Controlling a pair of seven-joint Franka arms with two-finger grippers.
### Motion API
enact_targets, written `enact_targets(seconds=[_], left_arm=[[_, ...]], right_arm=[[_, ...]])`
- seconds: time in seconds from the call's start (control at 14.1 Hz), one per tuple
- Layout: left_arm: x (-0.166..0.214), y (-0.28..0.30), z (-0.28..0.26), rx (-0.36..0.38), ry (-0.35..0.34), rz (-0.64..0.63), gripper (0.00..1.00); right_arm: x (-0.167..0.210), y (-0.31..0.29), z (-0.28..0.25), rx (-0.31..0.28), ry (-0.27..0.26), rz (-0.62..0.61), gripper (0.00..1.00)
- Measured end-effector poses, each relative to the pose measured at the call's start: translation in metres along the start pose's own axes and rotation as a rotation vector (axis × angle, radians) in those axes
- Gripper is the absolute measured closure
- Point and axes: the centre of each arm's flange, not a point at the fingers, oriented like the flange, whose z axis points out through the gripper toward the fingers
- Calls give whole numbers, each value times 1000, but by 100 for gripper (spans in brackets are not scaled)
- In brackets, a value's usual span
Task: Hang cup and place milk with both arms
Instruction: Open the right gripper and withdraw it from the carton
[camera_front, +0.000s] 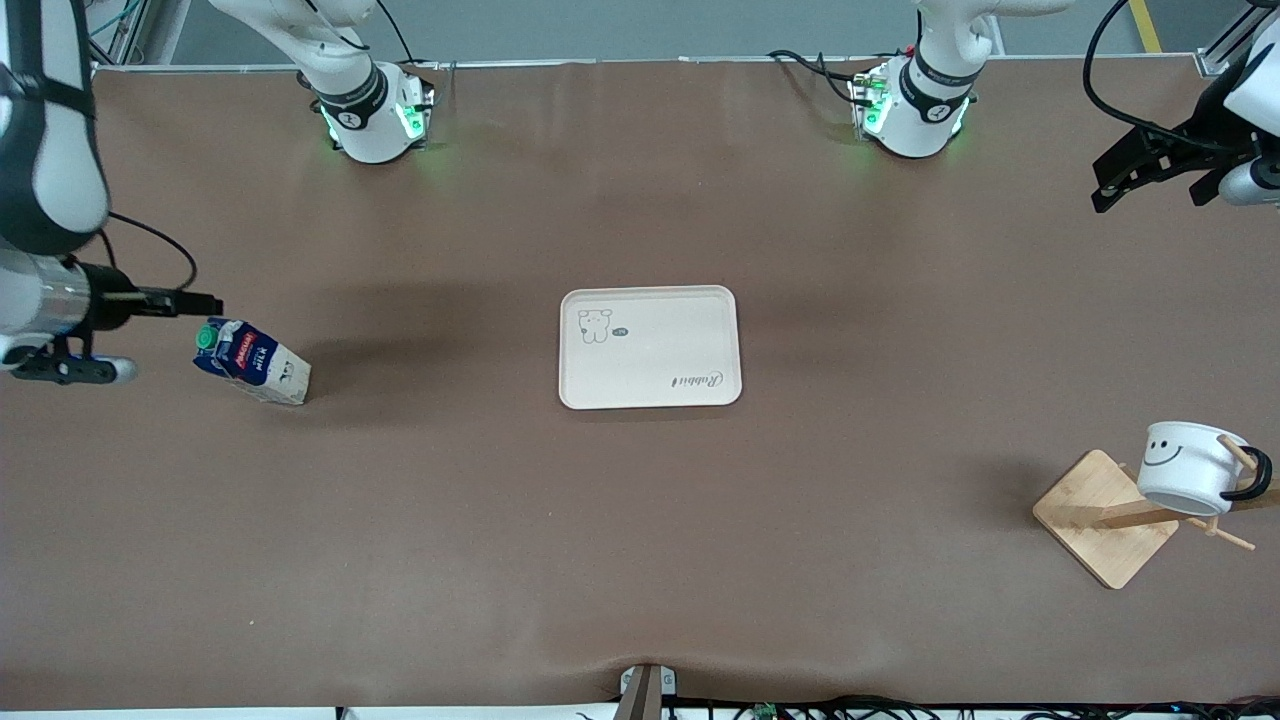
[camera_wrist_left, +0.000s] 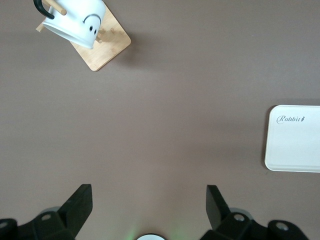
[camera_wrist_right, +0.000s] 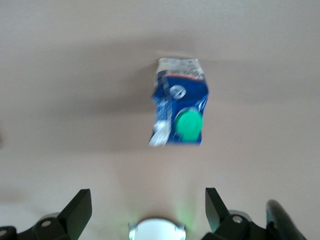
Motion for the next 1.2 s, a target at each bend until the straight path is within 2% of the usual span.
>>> enact_targets(seconds=[0.21, 0.42, 0.64, 0.85, 1.2], left_arm=[[-1, 5, 5, -17, -13, 14, 0], [-1, 6, 7, -17, -18, 17, 0], [-1, 5, 7, -17, -18, 17, 0], [0, 5, 7, -17, -18, 17, 0], [-1, 3, 6, -18, -16, 14, 0]], right_arm=[[-35, -26, -93, 66, 92, -49, 0], [-54, -34, -136, 74, 167, -81, 0], [-70, -60, -154, 58, 193, -77, 0], [-98, -77, -164, 53, 177, 12, 0], [-134, -69, -148, 38, 229, 44, 0]])
